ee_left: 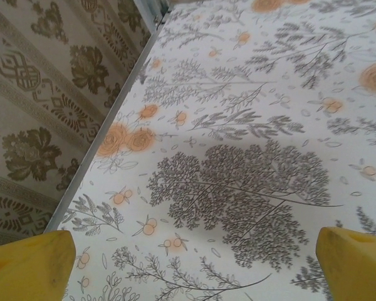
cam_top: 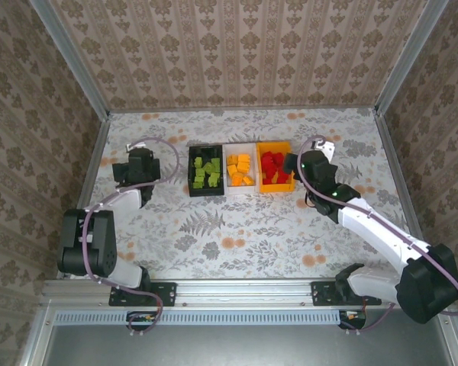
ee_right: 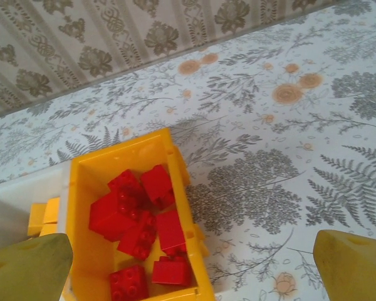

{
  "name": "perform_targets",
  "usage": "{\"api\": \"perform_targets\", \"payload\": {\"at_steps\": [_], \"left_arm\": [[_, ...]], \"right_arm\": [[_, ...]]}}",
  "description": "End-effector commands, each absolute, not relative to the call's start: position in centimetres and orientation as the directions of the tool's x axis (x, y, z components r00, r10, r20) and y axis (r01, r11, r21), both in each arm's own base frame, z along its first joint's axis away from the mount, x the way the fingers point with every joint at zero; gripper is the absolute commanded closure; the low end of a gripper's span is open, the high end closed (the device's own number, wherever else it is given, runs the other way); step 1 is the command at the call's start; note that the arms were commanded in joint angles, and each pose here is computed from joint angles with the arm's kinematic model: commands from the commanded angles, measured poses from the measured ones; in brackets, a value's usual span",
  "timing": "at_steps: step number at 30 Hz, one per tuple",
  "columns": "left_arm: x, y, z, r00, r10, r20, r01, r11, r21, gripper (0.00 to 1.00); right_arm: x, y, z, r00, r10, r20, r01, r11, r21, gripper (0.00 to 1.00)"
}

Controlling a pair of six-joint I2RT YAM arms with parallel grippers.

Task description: Sort the legos into containers by color

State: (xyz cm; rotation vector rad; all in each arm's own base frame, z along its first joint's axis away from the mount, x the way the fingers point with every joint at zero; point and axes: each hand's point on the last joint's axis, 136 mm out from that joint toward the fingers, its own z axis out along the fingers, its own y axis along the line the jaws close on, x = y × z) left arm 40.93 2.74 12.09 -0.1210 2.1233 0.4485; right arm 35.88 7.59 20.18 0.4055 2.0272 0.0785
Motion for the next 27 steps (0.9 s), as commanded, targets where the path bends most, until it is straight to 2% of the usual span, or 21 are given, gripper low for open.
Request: {"api": "perform_targets", "payload": {"at_steps": [1, 6, 9, 12, 14, 15, 18, 27], "left_arm": [[41.3, 2.0, 12.1, -0.492, 0.14, -0.859, -0.195, 0.944, 0.265, 0.0], [40.5, 1.0, 10.8, -0.388, 0.151, -0.909, -0.144, 0.965, 0.221, 0.0], [40.3, 1.2, 10.6, -0.398, 0.13, -0.908, -0.143, 0.969, 0.201, 0.0], [39.7, 1.0, 9.9, -0.37, 0.083, -0.925, -0.079, 0.99, 0.121, 0.0], [39.6, 0.7, 10.0, -0.309, 0.111, -0.945, -0.067, 0.988, 0.138, 0.0], [39.6, 0.9, 9.5, -0.36, 0.088, -0.929, -0.081, 0.989, 0.125, 0.0], [39.4, 1.7, 9.6, -0.346, 0.073, -0.935, -0.129, 0.984, 0.125, 0.0], [39.5, 1.8, 9.7, -0.337, 0.071, -0.939, -0.139, 0.983, 0.124, 0.0]], "right_arm": [[35.6, 6.1, 20.0, -0.401, 0.331, -0.854, 0.284, 0.931, 0.228, 0.0], [36.0, 4.7, 21.1, -0.347, 0.228, -0.91, 0.235, 0.96, 0.151, 0.0], [36.0, 2.3, 22.1, -0.292, 0.143, -0.946, 0.272, 0.96, 0.061, 0.0], [35.9, 0.0, 22.3, -0.235, 0.039, -0.971, 0.298, 0.954, -0.033, 0.0], [35.9, -1.8, 21.2, -0.234, 0.035, -0.972, 0.33, 0.943, -0.046, 0.0], [36.0, -2.6, 20.2, -0.253, 0.042, -0.967, 0.342, 0.938, -0.049, 0.0], [36.6, -4.2, 17.8, -0.27, 0.072, -0.96, 0.357, 0.934, -0.031, 0.0], [39.2, -3.4, 13.3, -0.315, 0.064, -0.947, 0.277, 0.961, -0.027, 0.0]]}}
